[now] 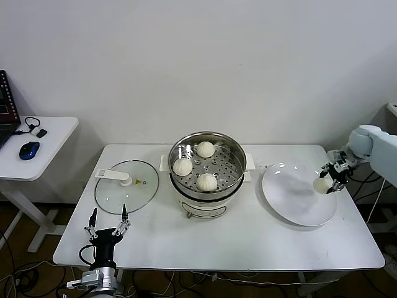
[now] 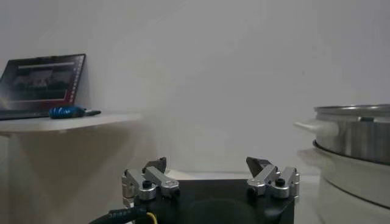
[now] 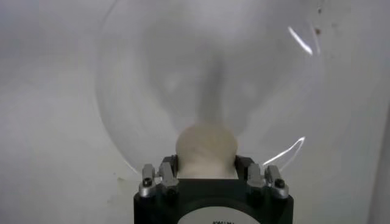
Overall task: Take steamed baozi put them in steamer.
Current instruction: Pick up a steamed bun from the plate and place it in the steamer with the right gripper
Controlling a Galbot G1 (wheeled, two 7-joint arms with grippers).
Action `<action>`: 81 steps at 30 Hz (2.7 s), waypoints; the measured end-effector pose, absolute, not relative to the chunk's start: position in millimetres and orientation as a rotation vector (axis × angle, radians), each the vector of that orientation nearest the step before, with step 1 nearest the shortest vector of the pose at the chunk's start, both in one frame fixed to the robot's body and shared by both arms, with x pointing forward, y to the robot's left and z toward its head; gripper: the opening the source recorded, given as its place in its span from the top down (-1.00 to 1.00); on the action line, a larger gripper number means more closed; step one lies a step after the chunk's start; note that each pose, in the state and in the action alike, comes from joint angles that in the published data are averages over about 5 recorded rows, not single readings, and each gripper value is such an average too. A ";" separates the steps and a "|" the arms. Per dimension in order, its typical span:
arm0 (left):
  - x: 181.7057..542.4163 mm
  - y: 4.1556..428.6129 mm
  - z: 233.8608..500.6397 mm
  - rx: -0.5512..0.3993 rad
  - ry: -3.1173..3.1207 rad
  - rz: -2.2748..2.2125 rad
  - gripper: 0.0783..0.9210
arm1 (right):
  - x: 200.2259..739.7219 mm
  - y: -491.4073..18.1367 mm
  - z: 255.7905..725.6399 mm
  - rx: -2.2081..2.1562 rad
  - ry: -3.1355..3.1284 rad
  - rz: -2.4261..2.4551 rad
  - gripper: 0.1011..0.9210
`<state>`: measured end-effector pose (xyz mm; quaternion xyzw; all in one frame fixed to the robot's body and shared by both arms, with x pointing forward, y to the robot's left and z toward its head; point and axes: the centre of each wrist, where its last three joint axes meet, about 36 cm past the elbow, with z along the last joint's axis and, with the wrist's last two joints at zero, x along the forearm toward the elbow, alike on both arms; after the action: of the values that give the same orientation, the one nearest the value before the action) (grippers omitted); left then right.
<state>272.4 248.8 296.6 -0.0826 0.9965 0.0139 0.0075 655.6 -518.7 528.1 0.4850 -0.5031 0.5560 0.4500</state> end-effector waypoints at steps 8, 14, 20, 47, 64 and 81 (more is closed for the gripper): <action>273.8 250.9 304.2 -0.258 3.116 0.044 -0.77 | 654.2 -473.3 599.6 1.244 -1.326 1.428 -0.26; 274.4 253.2 309.8 -0.268 3.117 0.049 -0.77 | 645.0 -419.5 657.0 1.271 -1.425 1.446 -0.26; 274.4 252.6 313.7 -0.269 3.114 0.049 -0.77 | 632.5 -361.7 697.4 1.310 -1.500 1.436 -0.26; 274.4 265.6 316.3 -0.292 3.096 0.086 -0.77 | 657.7 -220.6 652.3 1.337 -1.527 1.434 -0.26; 275.0 266.9 311.9 -0.304 3.093 0.091 -0.77 | 668.2 -205.3 593.0 1.340 -1.519 1.403 -0.26; 275.6 269.0 310.0 -0.314 3.085 0.090 -0.77 | 679.8 -194.4 572.9 1.331 -1.531 1.409 -0.27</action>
<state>275.6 269.0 310.0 -0.1013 0.9942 0.0290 0.0195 679.8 -194.4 572.9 0.5087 -0.5852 0.5387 0.3295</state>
